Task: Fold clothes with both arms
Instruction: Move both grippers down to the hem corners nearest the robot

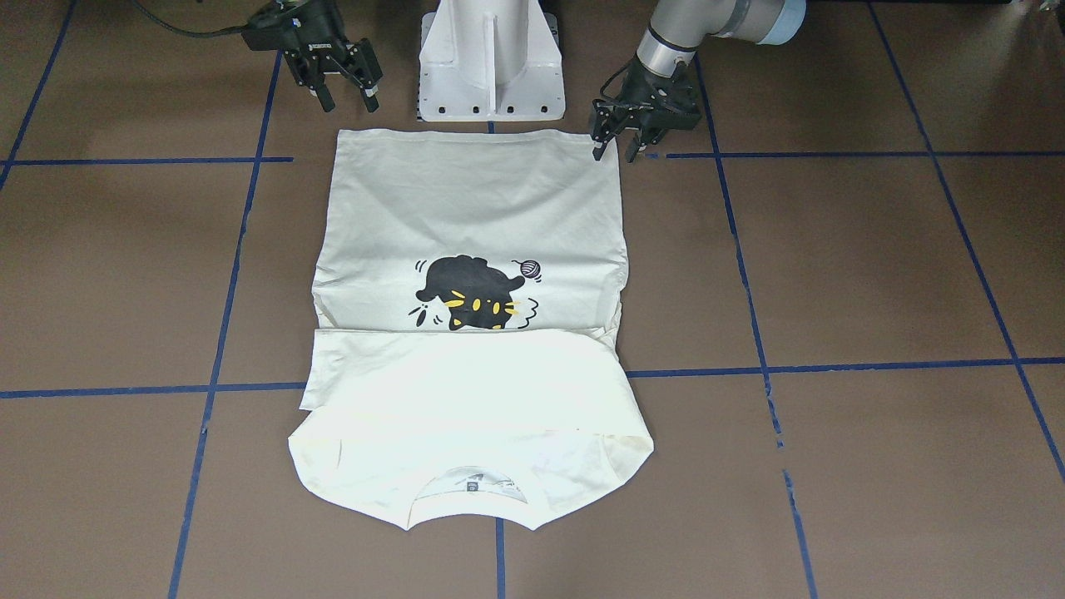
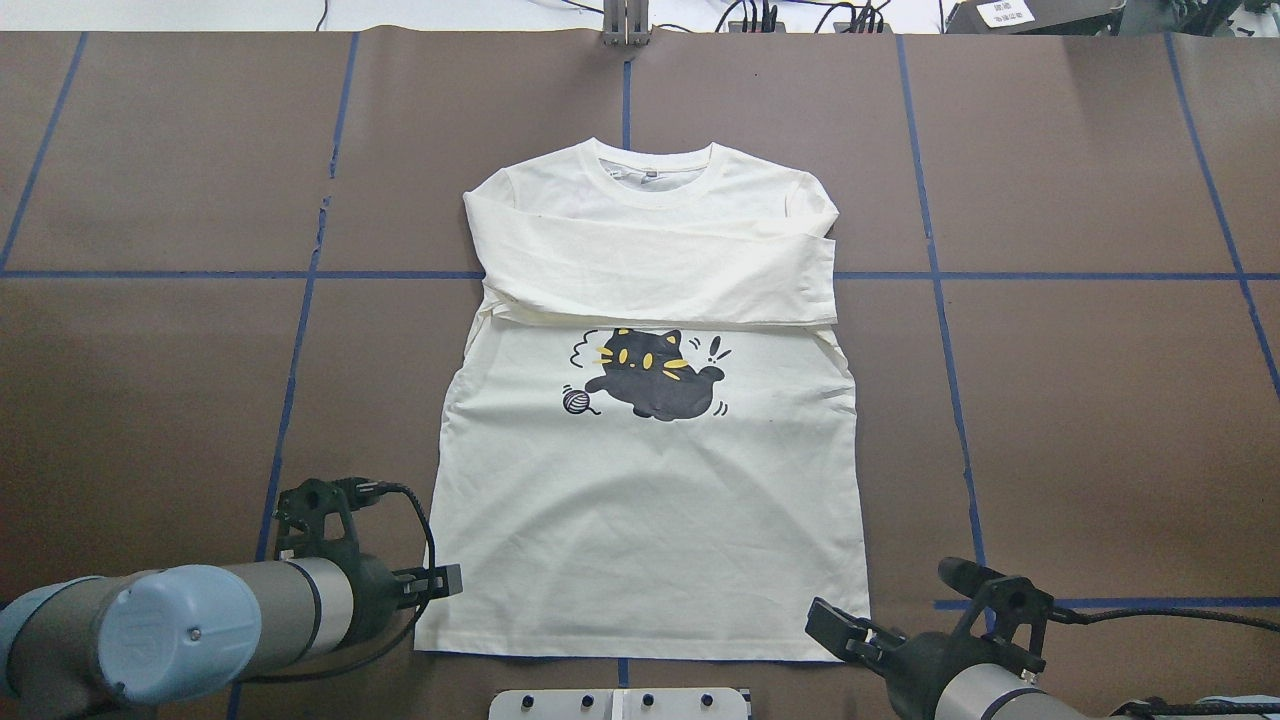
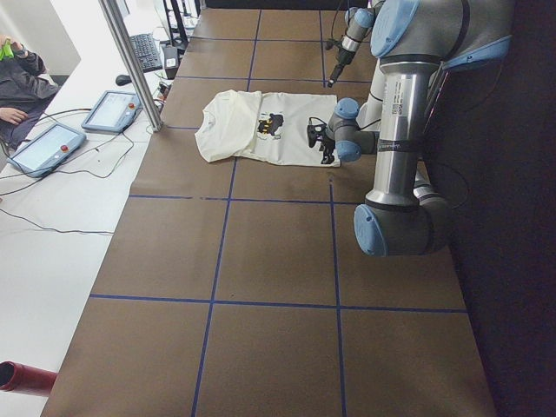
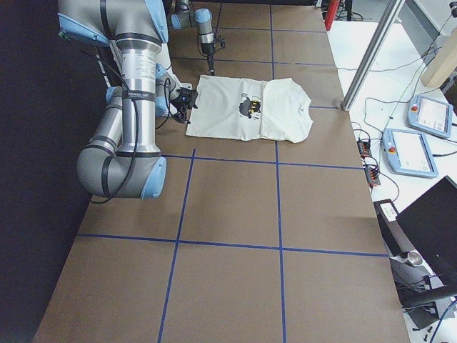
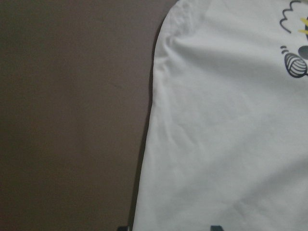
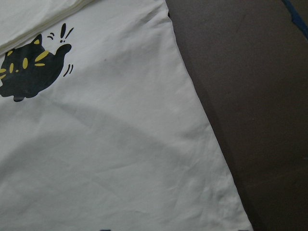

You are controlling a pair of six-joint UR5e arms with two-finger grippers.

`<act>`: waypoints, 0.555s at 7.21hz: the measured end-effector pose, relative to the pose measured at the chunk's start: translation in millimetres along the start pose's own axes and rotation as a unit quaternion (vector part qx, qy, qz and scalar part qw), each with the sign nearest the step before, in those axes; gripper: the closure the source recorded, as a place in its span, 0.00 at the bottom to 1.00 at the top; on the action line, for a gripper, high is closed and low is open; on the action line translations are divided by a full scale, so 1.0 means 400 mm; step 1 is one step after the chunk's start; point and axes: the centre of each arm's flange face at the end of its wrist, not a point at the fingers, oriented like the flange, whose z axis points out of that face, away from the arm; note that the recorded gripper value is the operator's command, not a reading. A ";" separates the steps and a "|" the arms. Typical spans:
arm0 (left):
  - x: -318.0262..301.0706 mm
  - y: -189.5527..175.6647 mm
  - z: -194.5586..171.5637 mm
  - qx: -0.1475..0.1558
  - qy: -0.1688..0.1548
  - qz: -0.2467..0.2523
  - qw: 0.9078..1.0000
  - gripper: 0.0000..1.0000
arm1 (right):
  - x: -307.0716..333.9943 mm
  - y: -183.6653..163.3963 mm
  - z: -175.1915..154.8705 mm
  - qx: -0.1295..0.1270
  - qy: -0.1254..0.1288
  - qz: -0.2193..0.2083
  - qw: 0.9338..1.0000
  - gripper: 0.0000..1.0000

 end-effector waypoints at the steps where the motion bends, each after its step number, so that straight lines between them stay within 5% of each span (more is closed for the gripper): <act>1: -0.003 0.045 0.014 -0.011 -0.009 -0.004 1.000 0.46 | 0.006 0.001 0.000 0.001 0.001 -0.001 1.000 0.08; 2: -0.006 0.076 0.022 -0.020 -0.017 -0.007 1.000 0.49 | 0.008 0.001 0.001 0.002 0.001 -0.001 1.000 0.08; 3: -0.007 0.090 0.026 -0.024 -0.020 -0.007 0.999 0.64 | 0.009 0.001 0.001 0.003 0.001 -0.001 1.000 0.08; 4: -0.006 0.094 0.024 -0.025 -0.020 -0.008 0.999 0.94 | 0.009 0.001 0.001 0.003 0.001 -0.001 1.000 0.08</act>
